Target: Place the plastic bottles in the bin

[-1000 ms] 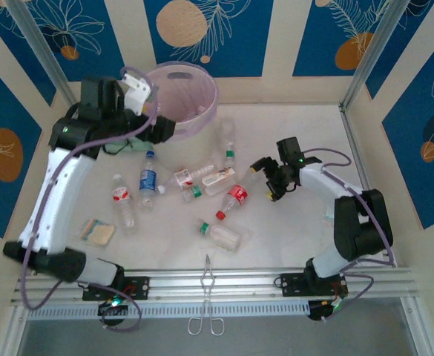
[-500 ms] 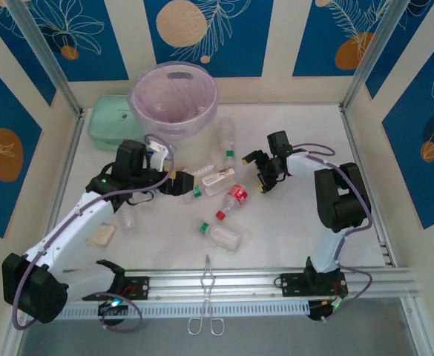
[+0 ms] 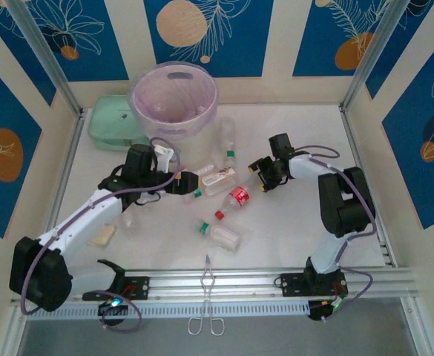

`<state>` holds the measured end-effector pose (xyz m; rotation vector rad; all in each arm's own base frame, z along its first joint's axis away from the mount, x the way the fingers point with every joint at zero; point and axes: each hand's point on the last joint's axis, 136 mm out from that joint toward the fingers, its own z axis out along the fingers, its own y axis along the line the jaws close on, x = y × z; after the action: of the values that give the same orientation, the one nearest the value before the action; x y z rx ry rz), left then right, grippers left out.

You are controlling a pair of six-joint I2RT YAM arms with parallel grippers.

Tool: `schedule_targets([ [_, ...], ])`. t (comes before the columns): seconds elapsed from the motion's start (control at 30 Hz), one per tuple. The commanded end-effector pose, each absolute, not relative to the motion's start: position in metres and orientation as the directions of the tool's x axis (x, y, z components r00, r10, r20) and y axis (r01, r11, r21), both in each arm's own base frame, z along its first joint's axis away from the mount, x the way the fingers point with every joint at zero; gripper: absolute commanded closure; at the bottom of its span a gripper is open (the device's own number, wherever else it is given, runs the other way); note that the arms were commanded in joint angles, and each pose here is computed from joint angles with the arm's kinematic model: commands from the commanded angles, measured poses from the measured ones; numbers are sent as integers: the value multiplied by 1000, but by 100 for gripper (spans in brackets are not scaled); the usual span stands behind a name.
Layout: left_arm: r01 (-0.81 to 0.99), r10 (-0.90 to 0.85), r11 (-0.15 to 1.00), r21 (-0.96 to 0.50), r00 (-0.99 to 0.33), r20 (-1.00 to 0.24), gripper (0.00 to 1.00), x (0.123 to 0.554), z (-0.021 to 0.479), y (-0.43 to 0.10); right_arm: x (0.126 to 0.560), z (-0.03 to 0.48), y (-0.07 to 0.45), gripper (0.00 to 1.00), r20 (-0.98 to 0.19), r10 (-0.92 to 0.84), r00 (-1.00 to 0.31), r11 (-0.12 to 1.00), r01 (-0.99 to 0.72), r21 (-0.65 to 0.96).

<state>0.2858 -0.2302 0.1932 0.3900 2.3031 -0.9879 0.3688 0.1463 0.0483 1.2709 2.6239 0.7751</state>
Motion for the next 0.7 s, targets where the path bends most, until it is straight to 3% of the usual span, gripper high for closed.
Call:
schedule_targets([
  [0.0,504,5,656,-562,-748,-664,0,295,211,-239,351,67,129,47,52,769,-637,540,692,478],
  [0.2,514,17,645,-565,-749,-662,0,299,220,-244,322,90,110,60,0,764,-646,561,663,496],
  [0.43,523,-14,598,-608,-751,-660,0,297,232,-254,297,120,100,67,-56,737,-674,593,604,532],
  [0.6,603,24,470,-644,-738,-674,0,280,256,-286,302,164,124,68,-161,628,-761,631,377,678],
  [0.67,639,50,410,-650,-728,-684,0,270,265,-303,308,183,138,73,-203,583,-787,617,265,741],
])
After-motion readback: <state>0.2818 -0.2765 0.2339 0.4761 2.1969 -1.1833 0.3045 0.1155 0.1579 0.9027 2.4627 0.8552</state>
